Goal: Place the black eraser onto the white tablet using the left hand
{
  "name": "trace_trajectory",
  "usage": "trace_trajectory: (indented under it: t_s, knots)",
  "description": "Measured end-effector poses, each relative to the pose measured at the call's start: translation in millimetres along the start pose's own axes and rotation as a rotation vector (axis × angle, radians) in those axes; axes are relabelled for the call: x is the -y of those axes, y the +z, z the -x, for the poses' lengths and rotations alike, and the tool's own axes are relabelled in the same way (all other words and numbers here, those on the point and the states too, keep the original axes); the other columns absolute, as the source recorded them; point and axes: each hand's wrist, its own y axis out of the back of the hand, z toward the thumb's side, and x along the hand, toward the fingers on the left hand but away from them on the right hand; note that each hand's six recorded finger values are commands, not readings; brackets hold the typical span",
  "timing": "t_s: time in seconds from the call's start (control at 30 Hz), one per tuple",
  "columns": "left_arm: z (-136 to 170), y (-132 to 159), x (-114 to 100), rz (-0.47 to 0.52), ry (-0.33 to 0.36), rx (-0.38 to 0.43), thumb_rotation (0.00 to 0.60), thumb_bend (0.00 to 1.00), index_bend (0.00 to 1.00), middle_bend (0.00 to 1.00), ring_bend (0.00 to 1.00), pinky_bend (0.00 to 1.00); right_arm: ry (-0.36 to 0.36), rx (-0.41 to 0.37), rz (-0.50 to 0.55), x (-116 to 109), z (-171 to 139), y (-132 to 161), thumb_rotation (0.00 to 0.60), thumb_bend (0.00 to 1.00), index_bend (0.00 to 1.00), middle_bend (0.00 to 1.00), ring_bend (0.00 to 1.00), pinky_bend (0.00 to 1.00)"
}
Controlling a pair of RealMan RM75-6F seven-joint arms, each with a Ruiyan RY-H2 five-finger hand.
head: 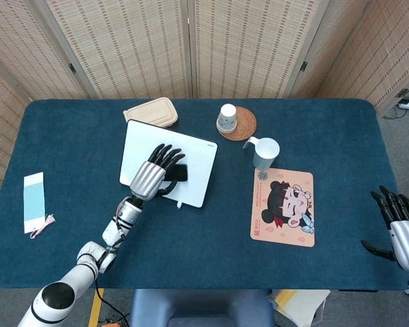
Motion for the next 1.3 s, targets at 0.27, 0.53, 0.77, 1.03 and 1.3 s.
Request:
trace_trajectory:
  t_s: [0.27, 0.53, 0.77, 1.03, 1.3]
  knots:
    - [17.7, -3.6, -25.0, -0.008, 0.060, 0.035, 0.600, 0.44, 0.14, 0.11, 0.01, 0.04, -0.005, -0.021, -0.001, -0.6, -3.3, 4.0, 0.600, 0.20, 0.00, 0.00, 0.00, 0.00]
    - [81.1, -20.8, -66.7, -0.025, 0.059, -0.007, 0.600, 0.44, 0.14, 0.10, 0.00, 0.04, -0.004, -0.053, -0.012, 1.5, -8.9, 11.9, 0.600, 0.20, 0.00, 0.00, 0.00, 0.00]
    - [207.1, -64.7, -121.4, -0.107, -0.002, -0.254, 0.600, 0.44, 0.13, 0.09, 0.00, 0.01, -0.016, -0.039, -0.027, 1.8, -7.3, 11.9, 0.600, 0.20, 0.00, 0.00, 0.00, 0.00]
    - [300.9, -83.6, -158.6, -0.221, -0.081, -0.530, 0.600, 0.44, 0.07, 0.03, 0.00, 0.00, -0.103, 0.018, -0.064, -6.0, -9.4, 10.4, 0.600, 0.20, 0.00, 0.00, 0.00, 0.00]
    - [316.9, -84.0, -171.7, -0.226, -0.116, -0.609, 0.600, 0.43, 0.06, 0.01, 0.00, 0.00, -0.099, 0.018, -0.081, -1.0, -13.4, 13.8, 0.600, 0.20, 0.00, 0.00, 0.00, 0.00]
